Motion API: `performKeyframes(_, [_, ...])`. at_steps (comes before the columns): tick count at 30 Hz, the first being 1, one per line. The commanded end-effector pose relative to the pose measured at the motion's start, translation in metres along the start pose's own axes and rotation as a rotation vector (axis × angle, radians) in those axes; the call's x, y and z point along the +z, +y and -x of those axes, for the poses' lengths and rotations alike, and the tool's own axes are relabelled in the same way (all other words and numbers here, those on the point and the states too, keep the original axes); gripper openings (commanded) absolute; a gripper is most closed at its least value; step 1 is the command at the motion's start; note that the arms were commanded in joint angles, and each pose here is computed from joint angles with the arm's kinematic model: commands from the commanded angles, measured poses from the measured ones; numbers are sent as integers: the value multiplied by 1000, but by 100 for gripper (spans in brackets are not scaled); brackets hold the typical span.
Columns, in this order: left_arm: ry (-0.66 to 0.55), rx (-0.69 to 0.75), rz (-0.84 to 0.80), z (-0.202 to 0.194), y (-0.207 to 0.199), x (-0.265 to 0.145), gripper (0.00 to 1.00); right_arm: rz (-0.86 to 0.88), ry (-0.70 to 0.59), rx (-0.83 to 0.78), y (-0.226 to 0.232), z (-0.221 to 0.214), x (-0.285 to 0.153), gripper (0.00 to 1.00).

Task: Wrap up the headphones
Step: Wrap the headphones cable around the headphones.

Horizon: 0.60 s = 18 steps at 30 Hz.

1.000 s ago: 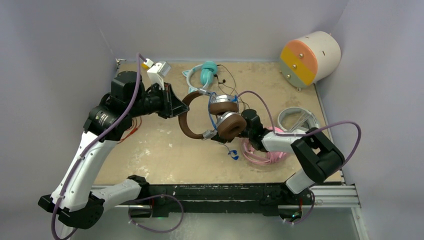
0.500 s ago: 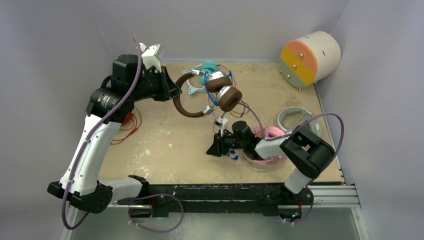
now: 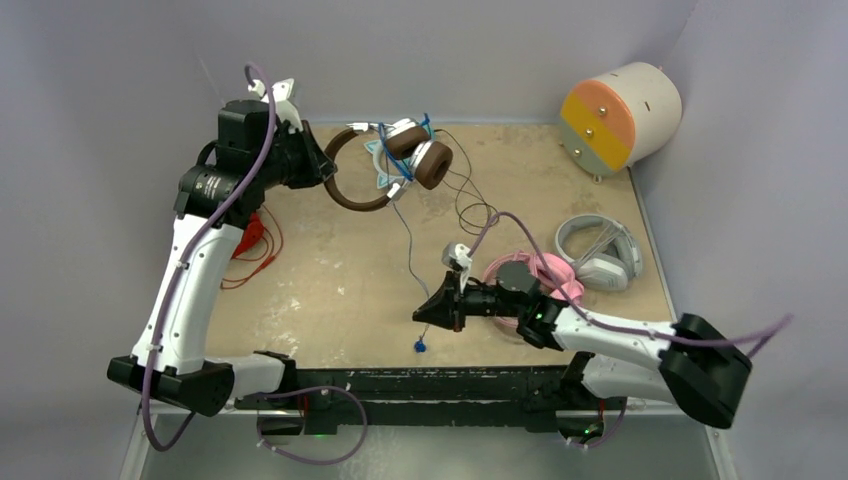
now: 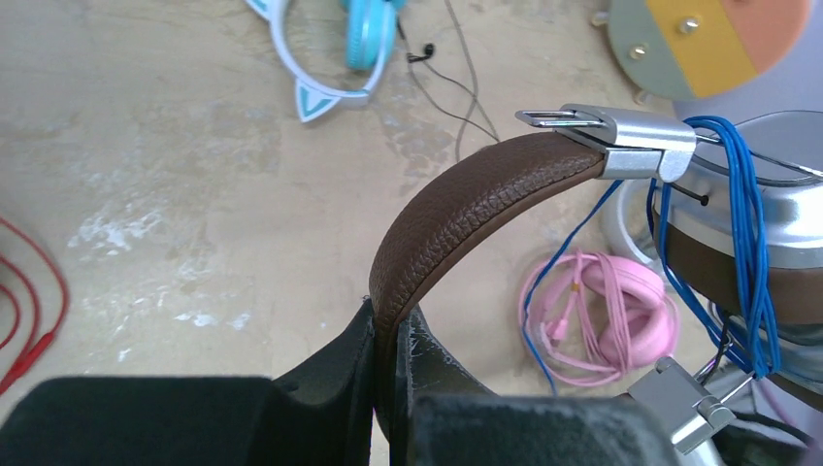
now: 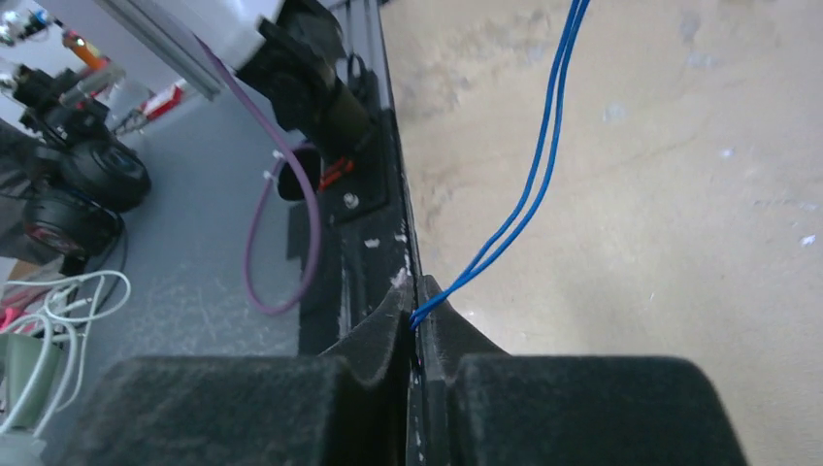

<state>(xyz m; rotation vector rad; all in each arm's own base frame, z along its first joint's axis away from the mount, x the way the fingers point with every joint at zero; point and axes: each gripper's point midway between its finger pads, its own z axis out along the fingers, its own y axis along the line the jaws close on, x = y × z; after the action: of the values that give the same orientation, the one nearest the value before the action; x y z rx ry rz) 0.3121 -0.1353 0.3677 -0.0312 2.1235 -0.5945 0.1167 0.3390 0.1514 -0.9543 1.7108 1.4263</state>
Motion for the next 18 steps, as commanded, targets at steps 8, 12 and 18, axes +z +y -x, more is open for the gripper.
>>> performKeyframes(8, [-155, 51, 252, 25, 54, 0, 0, 33, -81, -98, 59, 70, -44, 0])
performKeyframes(12, [-155, 58, 271, 17, 63, 8, 0, 48, -58, -92, 76, 86, -53, 0])
performKeyframes(18, [-87, 53, 294, -4, 76, 28, 0, 51, -28, -83, 94, 110, -61, 0])
